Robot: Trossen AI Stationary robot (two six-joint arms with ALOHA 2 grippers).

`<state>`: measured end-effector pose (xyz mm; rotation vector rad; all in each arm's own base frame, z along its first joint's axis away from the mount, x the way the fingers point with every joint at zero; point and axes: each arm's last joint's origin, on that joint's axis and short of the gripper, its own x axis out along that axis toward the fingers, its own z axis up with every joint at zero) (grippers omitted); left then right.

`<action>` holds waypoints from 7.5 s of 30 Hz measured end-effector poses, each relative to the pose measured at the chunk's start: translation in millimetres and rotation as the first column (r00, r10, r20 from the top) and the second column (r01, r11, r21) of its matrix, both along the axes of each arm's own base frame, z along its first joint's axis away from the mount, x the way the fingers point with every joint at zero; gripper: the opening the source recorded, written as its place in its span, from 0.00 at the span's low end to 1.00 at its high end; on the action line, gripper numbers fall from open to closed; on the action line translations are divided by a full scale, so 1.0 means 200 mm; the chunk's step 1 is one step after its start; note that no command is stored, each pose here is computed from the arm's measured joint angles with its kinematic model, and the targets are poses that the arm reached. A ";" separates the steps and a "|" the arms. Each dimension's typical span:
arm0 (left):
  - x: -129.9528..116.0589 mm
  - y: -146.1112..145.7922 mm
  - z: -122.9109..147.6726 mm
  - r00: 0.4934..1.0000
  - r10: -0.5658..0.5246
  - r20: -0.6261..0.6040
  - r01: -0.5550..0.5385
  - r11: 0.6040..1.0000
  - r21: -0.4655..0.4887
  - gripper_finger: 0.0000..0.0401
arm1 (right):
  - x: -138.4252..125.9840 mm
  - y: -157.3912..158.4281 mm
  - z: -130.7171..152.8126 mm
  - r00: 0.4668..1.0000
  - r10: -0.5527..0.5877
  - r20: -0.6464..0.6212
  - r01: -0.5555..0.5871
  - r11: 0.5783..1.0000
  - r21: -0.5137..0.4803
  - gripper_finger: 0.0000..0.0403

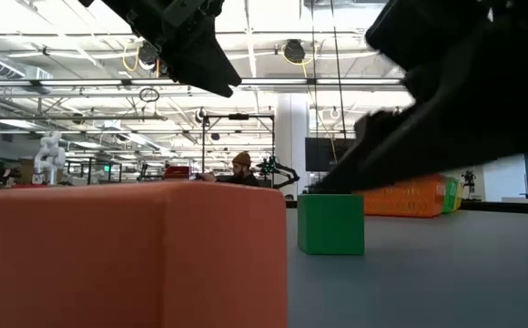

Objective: Sort & place blocks by color
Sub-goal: Put the green block into the green bin

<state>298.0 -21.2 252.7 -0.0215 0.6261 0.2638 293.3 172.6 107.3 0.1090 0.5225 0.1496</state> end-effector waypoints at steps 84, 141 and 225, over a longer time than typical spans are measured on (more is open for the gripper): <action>-0.12 0.10 -0.11 0.929 0.232 -0.288 -0.219 0.973 0.076 0.68 | -0.66 -1.19 0.52 0.467 -0.878 -0.107 0.873 0.477 -0.100 0.63; -0.42 0.57 -0.58 0.640 0.448 -0.624 -0.688 0.696 -0.206 0.68 | -0.35 -1.05 0.66 0.751 -0.603 0.267 0.564 0.797 0.215 0.63; -0.70 0.28 -0.52 0.418 0.297 -0.858 -0.627 0.778 -0.036 0.70 | -0.31 -1.05 0.66 0.744 -0.580 0.333 0.546 0.814 0.198 0.63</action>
